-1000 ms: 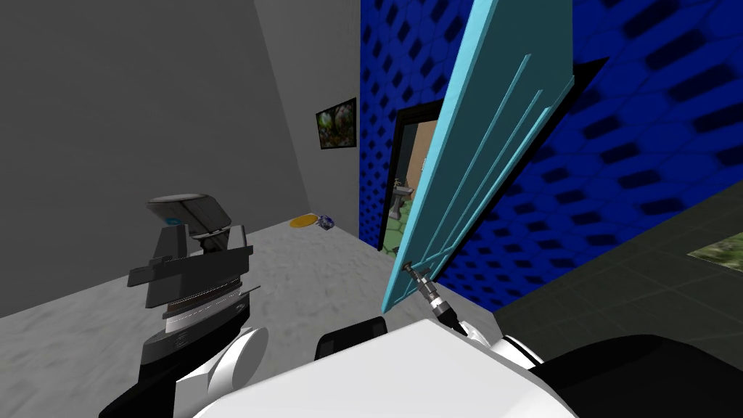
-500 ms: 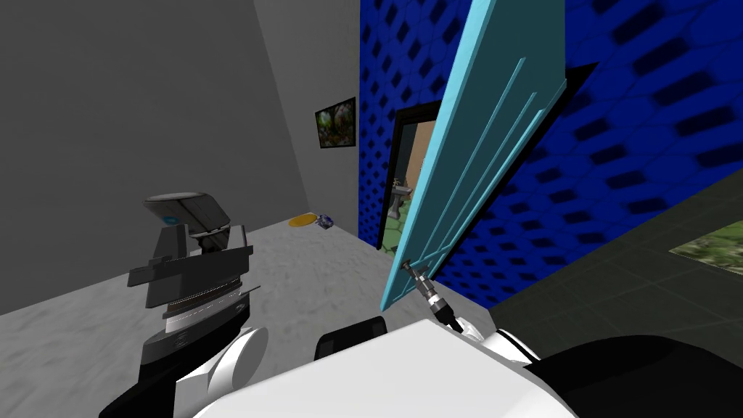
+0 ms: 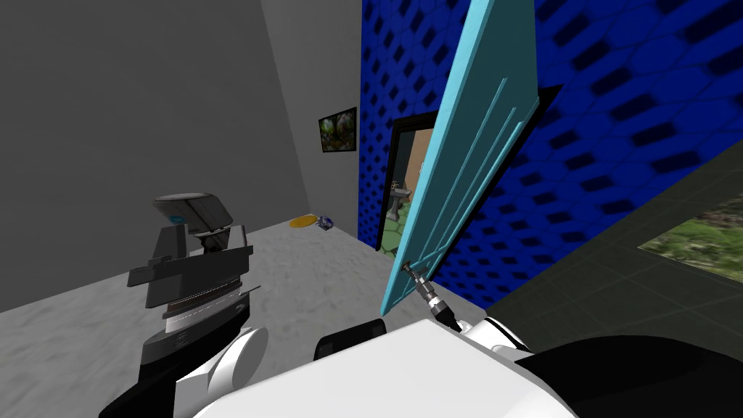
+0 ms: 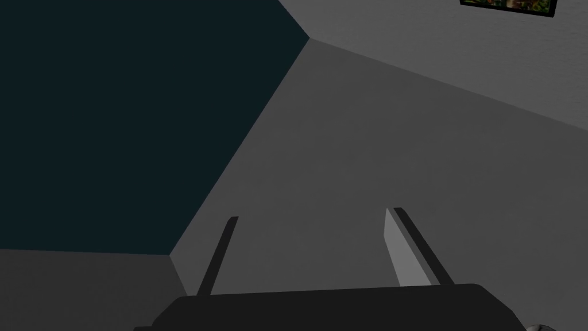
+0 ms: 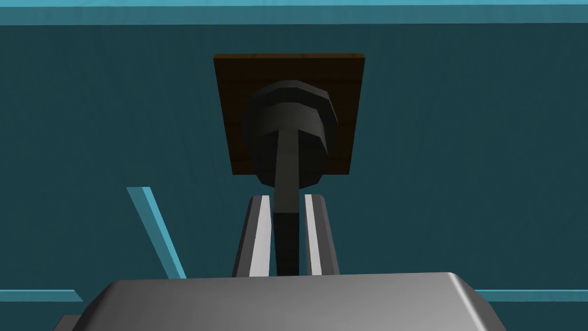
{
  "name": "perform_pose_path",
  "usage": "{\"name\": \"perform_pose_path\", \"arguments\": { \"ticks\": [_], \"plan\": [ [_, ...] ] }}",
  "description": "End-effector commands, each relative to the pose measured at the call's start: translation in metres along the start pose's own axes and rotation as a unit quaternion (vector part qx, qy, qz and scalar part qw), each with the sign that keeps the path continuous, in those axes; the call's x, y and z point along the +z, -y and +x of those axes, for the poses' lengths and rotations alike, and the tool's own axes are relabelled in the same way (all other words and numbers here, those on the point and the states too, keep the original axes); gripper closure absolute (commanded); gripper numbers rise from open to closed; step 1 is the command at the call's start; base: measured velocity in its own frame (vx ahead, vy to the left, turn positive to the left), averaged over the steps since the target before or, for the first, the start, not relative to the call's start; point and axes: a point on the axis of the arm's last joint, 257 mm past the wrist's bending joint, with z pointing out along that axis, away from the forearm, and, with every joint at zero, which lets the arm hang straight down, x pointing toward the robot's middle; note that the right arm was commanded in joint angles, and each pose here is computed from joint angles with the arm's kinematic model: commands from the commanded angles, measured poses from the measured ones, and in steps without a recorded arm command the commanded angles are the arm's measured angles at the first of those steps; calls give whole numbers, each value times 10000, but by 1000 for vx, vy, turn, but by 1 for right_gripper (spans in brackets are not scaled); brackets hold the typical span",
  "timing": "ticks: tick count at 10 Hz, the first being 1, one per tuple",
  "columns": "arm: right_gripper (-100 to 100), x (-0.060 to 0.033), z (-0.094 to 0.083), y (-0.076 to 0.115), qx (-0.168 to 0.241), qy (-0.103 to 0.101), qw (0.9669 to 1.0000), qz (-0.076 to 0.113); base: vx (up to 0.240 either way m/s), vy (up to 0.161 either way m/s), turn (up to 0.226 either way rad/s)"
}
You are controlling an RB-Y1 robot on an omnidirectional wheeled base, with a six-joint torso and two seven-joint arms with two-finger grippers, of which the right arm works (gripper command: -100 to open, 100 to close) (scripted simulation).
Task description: Pull the door open
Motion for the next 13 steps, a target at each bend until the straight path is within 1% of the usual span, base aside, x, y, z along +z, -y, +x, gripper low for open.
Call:
{"name": "perform_pose_path", "arguments": {
  "ticks": [1, 2, 3, 4, 5, 6, 8, 9, 10, 11, 12, 13],
  "plan": [
    [100, -128, 88, 200, 74, 5, 9996, 261, 0, 0, 0],
    [100, -102, 95, 203, 73, 3, 9996, 265, 6, 2, -12],
    [100, -67, 110, 168, 71, -24, 9998, 205, 0, 0, 0],
    [100, -156, 46, 265, 72, 74, 9992, 395, 6, 4, 20],
    [100, -187, 45, 280, 75, 81, 9991, 416, 9, 3, 18],
    [100, -113, -39, 102, 16, 67, 9999, 157, -89, -49, 175],
    [100, -115, -48, 78, 15, 56, 9999, 125, -172, -90, 154],
    [100, -31, -60, 19, 0, 48, 10000, 60, -118, -69, 133],
    [100, -114, -45, 72, 15, 50, 9999, 113, -18, -21, -2],
    [100, -60, -61, 39, 4, 56, 9999, 85, 13, 12, -37],
    [100, -115, -48, 78, 15, 56, 9999, 125, 13, 21, -24],
    [100, -169, -86, 140, 17, 120, 9996, 244, 13, 5, -5]
  ]
}}
